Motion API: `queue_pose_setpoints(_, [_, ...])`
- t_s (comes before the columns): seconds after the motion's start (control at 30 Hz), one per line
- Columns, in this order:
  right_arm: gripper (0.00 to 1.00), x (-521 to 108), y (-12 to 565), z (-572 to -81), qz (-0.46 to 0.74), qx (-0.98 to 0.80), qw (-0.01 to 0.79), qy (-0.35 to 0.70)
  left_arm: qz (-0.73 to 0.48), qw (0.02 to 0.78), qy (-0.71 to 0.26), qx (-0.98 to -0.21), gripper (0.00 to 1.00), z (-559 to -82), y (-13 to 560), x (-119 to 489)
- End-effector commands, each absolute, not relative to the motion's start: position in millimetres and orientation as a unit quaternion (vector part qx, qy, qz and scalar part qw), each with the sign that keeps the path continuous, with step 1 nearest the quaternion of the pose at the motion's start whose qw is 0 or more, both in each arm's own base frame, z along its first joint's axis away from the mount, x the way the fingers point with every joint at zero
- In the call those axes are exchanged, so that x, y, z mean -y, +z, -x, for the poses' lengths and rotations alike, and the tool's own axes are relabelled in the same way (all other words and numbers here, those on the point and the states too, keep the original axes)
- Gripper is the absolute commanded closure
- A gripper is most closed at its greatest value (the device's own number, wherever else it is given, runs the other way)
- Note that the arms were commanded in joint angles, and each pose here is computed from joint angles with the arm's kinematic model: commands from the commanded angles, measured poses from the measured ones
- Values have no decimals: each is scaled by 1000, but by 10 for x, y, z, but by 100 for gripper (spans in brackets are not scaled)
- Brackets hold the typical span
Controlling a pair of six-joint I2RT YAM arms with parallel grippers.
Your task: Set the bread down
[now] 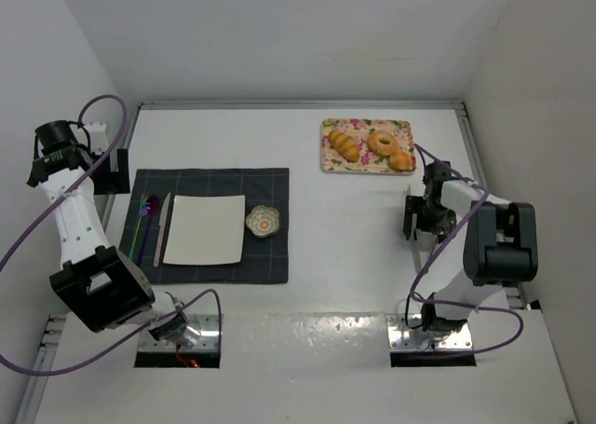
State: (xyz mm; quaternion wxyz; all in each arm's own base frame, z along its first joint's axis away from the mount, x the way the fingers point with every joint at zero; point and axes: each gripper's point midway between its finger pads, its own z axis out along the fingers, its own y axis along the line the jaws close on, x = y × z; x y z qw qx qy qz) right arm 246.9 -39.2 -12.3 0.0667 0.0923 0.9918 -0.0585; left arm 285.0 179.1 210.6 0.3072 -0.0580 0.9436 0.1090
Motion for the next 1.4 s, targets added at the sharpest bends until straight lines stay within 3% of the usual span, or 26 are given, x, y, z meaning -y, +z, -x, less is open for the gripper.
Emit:
queue_pose_setpoints(0.0, [14, 316, -246, -2327, -122, -988, 80, -47, 45, 335, 133, -932, 0, -2825, 2359, -1790])
queue_pose_setpoints(0.17, [10, 358, -302, -2367, -137, -978, 148, -53, 47, 333, 137, -932, 0, -2816, 2359, -1804])
queue_pose_setpoints(0.37, [13, 437, -419, -2256, -130, -984, 105, -66, 46, 340, 141, -928, 0, -2816, 2423, -1804])
queue_pose_setpoints(0.6, [26, 506, -510, -2140, -134, -981, 109, -88, 48, 342, 147, -927, 0, -2797, 2452, -1811])
queue_pose_setpoints(0.7, [38, 547, -480, -2124, -133, -979, 120, -99, 48, 342, 147, -927, 0, -2797, 2452, -1811])
queue_pose_setpoints(0.8, [41, 580, -390, -2188, -122, -978, 130, -105, 48, 342, 147, -927, 0, -2797, 2452, -1811])
queue_pose_setpoints(0.87, [46, 615, -260, -2228, -118, -978, 127, -113, 48, 342, 147, -927, 0, -2797, 2452, -1811])
queue_pose_setpoints(1.0, [47, 667, 218, -2560, -112, -978, 137, -112, 48, 342, 147, -927, 0, -2797, 2452, -1811])
queue_pose_setpoints(1.07, [47, 578, 468, -2550, -107, -985, 105, -87, 47, 347, 150, -925, 0, -2808, 2493, -1818])
queue_pose_setpoints(1.1, [47, 537, 750, -2829, -104, -982, 141, -67, 47, 347, 150, -925, 0, -2808, 2493, -1818])
queue_pose_setpoints(1.13, [47, 480, 811, -2651, -104, -988, 102, -56, 47, 350, 152, -923, 0, -2817, 2528, -1824])
queue_pose_setpoints(1.37, [47, 85, 1395, -2564, -89, -992, 74, 55, 40, 356, 133, -924, 0, -2898, 2561, -1788])
